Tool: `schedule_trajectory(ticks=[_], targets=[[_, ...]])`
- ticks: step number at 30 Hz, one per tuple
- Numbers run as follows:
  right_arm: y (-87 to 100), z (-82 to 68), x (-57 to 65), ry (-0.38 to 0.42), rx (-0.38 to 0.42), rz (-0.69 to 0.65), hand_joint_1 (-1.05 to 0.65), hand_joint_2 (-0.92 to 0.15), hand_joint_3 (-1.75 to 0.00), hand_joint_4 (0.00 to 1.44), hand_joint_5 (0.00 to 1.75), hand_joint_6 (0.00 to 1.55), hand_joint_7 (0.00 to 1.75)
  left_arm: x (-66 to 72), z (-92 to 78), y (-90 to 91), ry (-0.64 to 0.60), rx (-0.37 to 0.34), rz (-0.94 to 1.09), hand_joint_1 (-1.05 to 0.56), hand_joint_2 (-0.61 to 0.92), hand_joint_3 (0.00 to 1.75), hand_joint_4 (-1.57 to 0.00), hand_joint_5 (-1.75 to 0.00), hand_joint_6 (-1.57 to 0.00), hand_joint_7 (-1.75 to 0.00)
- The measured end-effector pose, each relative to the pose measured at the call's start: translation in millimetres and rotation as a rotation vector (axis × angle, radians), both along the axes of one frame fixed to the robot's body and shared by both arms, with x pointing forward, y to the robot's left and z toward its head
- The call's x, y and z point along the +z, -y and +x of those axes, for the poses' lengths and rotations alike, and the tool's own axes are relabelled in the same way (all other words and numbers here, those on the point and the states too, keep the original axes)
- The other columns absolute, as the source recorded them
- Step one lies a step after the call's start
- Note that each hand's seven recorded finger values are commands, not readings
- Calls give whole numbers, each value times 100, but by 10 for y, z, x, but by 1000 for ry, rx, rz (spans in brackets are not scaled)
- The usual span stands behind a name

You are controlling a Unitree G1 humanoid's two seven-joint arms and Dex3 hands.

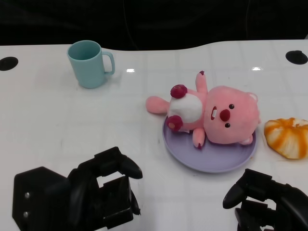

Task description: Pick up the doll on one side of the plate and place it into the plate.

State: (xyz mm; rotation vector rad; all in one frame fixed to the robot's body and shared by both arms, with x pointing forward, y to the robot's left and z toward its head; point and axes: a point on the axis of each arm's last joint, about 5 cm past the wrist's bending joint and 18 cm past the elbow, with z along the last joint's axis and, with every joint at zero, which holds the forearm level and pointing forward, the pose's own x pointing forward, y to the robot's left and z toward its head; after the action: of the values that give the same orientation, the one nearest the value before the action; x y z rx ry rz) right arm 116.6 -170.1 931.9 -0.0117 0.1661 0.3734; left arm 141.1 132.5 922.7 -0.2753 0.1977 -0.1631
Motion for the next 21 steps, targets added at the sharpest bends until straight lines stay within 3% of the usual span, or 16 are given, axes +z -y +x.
schedule_trajectory(ticks=[8, 21], targets=[[3, 5, -10, -5, -1, 1, -11, -63, -111, 66, 175, 48, 149, -80, -105, -40, -56, 11, 20, -5, 46, 142, -91, -175, -80, -160], [8, 16, -30, -7, -2, -1, -7, -64, -111, 66, 175, 47, 150, -105, -22, -88, -40, 17, 58, -4, 41, 147, -95, -175, -81, -160]])
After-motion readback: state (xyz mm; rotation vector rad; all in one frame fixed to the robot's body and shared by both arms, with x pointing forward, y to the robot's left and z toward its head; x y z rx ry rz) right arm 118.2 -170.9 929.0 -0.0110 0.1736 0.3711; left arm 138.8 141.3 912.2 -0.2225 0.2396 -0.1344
